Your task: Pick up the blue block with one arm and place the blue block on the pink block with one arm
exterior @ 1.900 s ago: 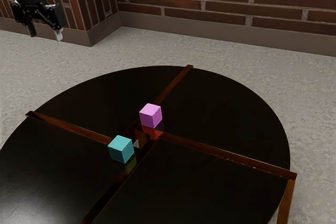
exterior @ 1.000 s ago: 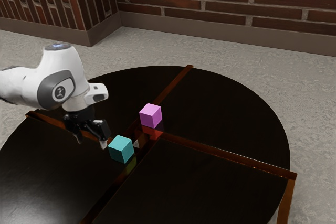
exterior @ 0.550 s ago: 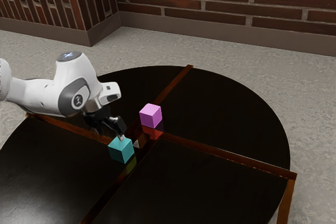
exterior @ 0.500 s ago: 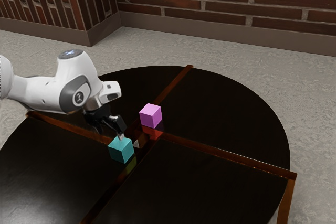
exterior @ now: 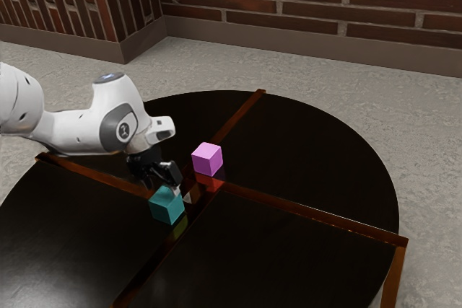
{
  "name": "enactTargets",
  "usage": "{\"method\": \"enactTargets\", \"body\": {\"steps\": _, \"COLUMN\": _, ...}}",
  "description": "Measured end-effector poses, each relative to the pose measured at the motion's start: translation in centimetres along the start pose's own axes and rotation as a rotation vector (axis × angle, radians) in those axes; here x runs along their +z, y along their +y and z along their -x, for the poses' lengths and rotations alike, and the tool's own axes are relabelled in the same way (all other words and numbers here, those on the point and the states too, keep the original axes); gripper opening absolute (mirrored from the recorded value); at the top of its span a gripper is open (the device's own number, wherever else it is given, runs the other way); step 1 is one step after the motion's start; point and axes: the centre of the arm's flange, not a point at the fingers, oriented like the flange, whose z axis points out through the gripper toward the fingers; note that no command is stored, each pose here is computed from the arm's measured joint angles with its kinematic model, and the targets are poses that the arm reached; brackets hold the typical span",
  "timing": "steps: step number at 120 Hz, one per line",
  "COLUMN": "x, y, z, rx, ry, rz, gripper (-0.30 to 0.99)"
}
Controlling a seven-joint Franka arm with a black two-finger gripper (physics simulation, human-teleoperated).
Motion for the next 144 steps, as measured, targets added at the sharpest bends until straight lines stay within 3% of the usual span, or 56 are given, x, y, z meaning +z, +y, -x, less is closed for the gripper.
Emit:
{"method": "enactTargets", "body": {"steps": 35, "x": 1.8, "y": 1.0, "z": -1.3, "rx": 0.064, "ry": -0.035, "rz": -0.002, "gripper": 0.69}}
{"method": "enactTargets", "body": {"steps": 79, "x": 3.5, "y": 0.7, "z": -0.8, "rx": 0.101, "ry": -0.105, "rz": -0.064, "gripper": 0.69}}
{"method": "enactTargets", "body": {"steps": 144, "x": 4.2, "y": 0.7, "z": -0.7, "rx": 0.029, "ry": -0.110, "rz": -0.074, "gripper": 0.59}}
